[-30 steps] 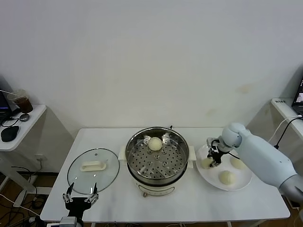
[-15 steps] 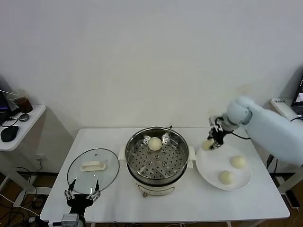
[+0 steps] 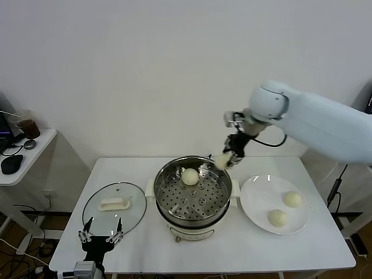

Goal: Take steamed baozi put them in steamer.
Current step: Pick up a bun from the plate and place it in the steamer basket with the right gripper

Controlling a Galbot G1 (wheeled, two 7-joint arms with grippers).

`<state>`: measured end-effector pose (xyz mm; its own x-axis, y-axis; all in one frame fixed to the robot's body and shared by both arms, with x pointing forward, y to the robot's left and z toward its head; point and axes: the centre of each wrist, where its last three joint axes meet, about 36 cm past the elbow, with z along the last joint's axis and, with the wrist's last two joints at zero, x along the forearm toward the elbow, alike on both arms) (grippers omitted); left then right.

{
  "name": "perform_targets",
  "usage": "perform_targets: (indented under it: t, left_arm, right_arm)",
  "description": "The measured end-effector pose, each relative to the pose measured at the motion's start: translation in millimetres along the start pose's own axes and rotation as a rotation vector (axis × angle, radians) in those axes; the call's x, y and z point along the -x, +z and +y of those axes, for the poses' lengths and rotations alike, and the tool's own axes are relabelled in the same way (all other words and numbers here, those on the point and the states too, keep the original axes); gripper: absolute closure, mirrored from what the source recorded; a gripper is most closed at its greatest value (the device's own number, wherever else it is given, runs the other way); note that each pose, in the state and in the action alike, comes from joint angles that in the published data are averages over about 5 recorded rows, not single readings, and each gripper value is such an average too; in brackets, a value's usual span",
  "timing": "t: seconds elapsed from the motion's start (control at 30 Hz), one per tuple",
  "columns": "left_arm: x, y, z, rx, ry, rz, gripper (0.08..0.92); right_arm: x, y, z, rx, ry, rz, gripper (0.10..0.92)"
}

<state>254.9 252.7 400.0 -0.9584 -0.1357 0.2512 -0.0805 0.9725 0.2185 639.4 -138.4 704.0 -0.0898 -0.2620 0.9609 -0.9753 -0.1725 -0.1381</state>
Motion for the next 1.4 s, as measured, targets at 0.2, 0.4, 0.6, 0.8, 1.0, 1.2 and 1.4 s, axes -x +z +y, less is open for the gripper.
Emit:
perform_targets:
  t: [0.2, 0.4, 0.6, 0.8, 1.0, 1.2, 1.4]
  left_arm:
    - [-0.5, -3.9, -1.2, -0.015, 0.001, -0.009, 0.177]
    - [-0.1, -6.5, -1.0, -0.025, 0.001, -0.014, 0.177]
    - [-0.2, -7.6, 0.0, -0.032, -0.001, -0.017, 0.177]
    - [1.4, -6.6, -0.3, -0.034, -0.002, -0.014, 0.177]
    - [3.1, -5.6, -2.0, -0.037, 0.002, -0.012, 0.177]
    - [6.5, -3.8, -3.1, -0.040, 0.002, -0.009, 0.177]
    - [8.4, -2.9, -4.3, -0.044, 0.004, -0.008, 0.177]
  right_arm:
    - [23.8, -45.5, -1.5, 0.000, -0.028, -0.008, 0.572]
    - [56.3, -77.6, -2.3, -0.007, -0.048, 0.011, 0.572]
    - [89.0, -99.9, -1.6, -0.017, -0.049, 0.038, 0.572]
    - [115.6, -113.0, -1.6, -0.018, -0.039, 0.051, 0.572]
    - [134.9, -121.4, -1.5, -0.017, -0.033, 0.059, 0.485]
    - [146.4, -126.2, -0.7, -0.018, -0.030, 0.066, 0.312]
    - [149.5, -127.5, -0.1, -0.019, -0.021, 0.068, 0.205]
